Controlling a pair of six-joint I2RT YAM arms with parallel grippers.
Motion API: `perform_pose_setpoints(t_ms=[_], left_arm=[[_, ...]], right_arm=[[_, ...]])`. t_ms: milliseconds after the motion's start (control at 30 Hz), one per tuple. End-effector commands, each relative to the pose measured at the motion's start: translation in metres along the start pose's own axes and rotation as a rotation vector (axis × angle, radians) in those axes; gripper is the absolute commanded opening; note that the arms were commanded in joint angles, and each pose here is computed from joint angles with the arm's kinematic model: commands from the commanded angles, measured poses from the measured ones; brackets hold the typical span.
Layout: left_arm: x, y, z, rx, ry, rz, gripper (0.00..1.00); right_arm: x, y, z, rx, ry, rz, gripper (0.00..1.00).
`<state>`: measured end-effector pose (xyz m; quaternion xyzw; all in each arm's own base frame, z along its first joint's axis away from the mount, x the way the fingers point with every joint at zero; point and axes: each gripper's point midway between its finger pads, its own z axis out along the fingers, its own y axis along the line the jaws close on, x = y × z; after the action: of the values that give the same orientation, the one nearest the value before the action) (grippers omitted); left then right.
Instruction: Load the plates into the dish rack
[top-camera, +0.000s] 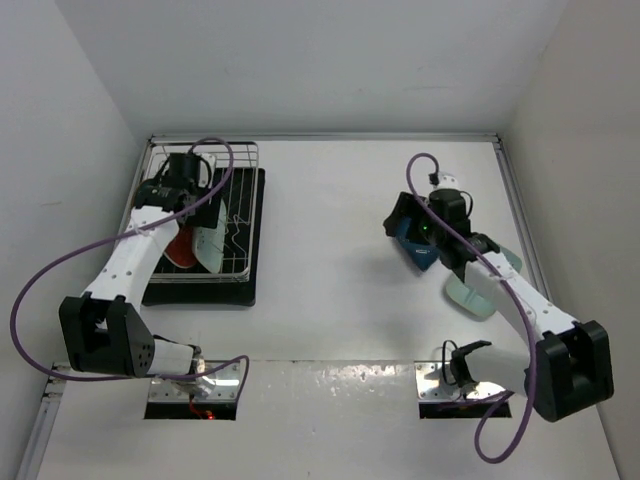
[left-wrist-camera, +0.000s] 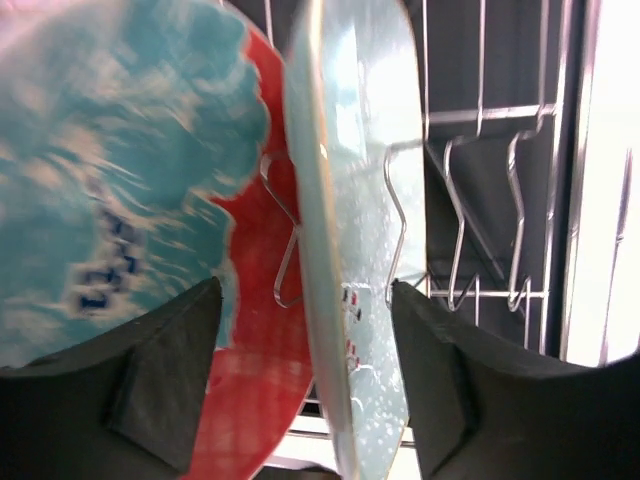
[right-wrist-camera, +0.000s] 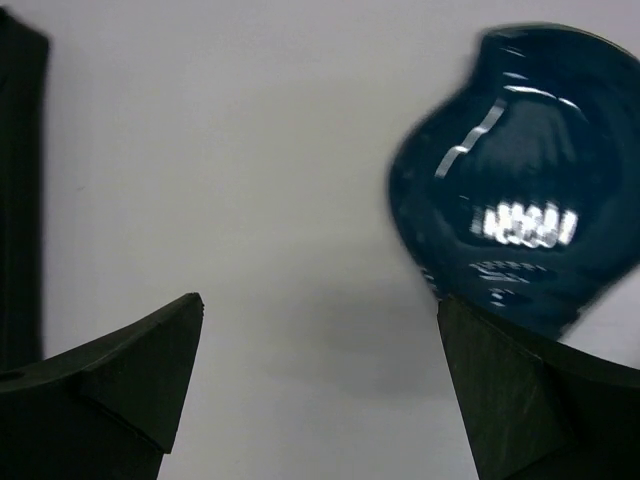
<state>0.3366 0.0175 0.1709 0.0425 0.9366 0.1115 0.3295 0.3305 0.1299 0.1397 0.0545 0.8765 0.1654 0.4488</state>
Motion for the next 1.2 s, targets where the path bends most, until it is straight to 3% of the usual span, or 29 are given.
perform_pose_setpoints(t_ms=[0,33,100,233,467,600,667,767,867,1000,1033,1100,1167], left_arm=[[-0.036,0.009,-0.023,-0.006,-0.097,-0.023,0.74],[-0.039,0.01,-0.024,-0.007,-0.095,-0.013,0.76],[-0.052,0.009,-0.031,-0.003,-0.12,-0.003,0.78],[-0.061,0.001,-0.043,0.024,-0.137,0.027,0.81],[-0.068,-0.011,-0.051,0.062,-0.158,0.047,0.82],[-0.064,-0.014,-0.053,0.068,-0.153,0.065,0.82],[-0.064,-0.014,-0.053,0.068,-0.153,0.065,0.82],[-0.065,-0.015,-0.053,0.064,-0.154,0.08,0.82],[-0.065,-0.015,-0.053,0.064,-0.154,0.08,0.83],[-0.065,-0.015,-0.053,0.064,-0.154,0.08,0.83],[-0.062,-0.015,-0.053,0.065,-0.146,0.082,0.83],[-0.065,-0.014,-0.055,0.064,-0.154,0.08,0.83],[-0.069,-0.013,-0.058,0.062,-0.165,0.088,0.85]], right_arm=[[-0.007,-0.046,-0.015,0.174,0.037,0.146,0.99],[-0.007,-0.085,-0.023,0.288,0.057,0.217,0.99],[0.012,-0.121,-0.033,0.398,0.122,0.309,0.99],[0.022,-0.207,-0.068,0.624,0.035,0.549,0.99],[0.072,-0.287,-0.101,0.911,0.01,0.758,0.95],[0.094,-0.304,-0.091,0.928,0.102,0.817,0.9],[0.1,-0.303,-0.072,0.85,0.133,0.839,0.87],[0.103,-0.3,-0.055,0.766,0.163,0.83,0.78],[0.108,-0.299,-0.052,0.759,0.17,0.841,0.62],[0.122,-0.298,-0.057,0.79,0.167,0.844,0.31],[0.124,-0.298,-0.058,0.797,0.168,0.843,0.15],[0.125,-0.299,-0.062,0.818,0.17,0.853,0.01],[0.123,-0.297,-0.064,0.815,0.17,0.85,0.0]])
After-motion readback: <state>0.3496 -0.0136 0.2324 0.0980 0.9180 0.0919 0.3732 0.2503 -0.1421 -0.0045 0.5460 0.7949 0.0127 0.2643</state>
